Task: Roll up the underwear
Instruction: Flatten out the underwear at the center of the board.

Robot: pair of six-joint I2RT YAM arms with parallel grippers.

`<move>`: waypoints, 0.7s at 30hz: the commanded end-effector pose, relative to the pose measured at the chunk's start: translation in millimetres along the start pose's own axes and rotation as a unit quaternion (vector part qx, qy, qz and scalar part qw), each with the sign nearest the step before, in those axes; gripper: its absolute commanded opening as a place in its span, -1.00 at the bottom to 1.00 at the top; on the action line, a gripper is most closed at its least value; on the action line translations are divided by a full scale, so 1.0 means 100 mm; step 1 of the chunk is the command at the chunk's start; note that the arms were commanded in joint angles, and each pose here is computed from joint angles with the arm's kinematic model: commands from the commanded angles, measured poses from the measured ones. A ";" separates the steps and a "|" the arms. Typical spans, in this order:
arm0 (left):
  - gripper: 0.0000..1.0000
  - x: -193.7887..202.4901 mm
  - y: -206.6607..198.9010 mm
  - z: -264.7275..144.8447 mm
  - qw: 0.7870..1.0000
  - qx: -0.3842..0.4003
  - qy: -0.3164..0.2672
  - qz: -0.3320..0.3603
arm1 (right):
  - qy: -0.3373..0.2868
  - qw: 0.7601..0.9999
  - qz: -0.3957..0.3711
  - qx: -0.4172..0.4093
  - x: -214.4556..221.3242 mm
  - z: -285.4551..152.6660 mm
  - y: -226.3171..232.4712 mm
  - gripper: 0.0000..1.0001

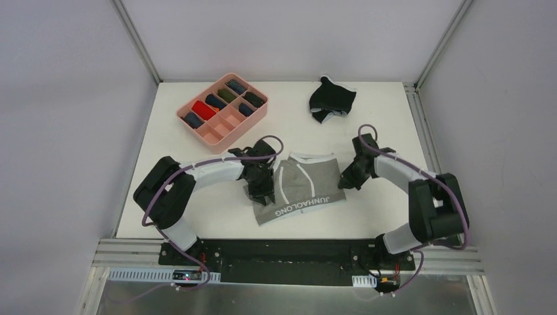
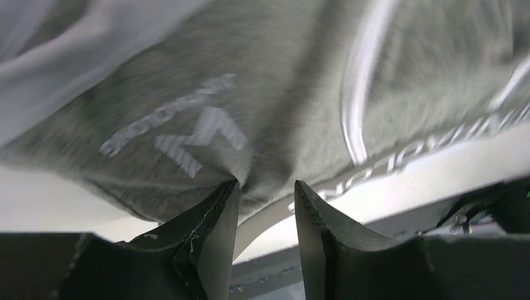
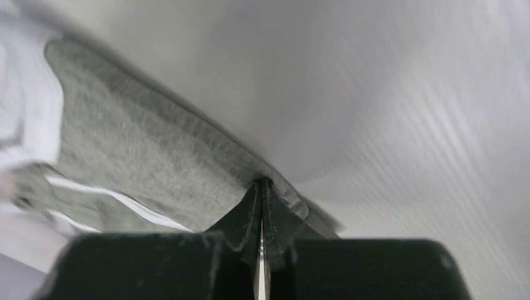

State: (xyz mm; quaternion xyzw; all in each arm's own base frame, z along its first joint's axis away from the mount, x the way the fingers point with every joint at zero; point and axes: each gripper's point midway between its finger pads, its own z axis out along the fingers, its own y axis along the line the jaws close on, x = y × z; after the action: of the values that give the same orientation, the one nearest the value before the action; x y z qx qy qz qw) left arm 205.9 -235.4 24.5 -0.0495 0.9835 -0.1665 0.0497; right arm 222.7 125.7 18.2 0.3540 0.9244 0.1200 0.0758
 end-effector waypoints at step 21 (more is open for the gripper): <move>0.05 -0.01 0.32 -0.74 0.991 -0.001 -0.044 -0.127 | -0.112 0.912 -0.378 -0.110 0.96 -0.74 0.71 -0.12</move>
State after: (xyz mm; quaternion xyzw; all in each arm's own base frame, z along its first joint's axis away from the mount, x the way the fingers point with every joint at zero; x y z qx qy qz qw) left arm 225.4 -213.8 111.6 -0.1441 0.9561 -0.2242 0.1216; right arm 216.9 216.2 116.0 0.0640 0.9552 0.1804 0.2255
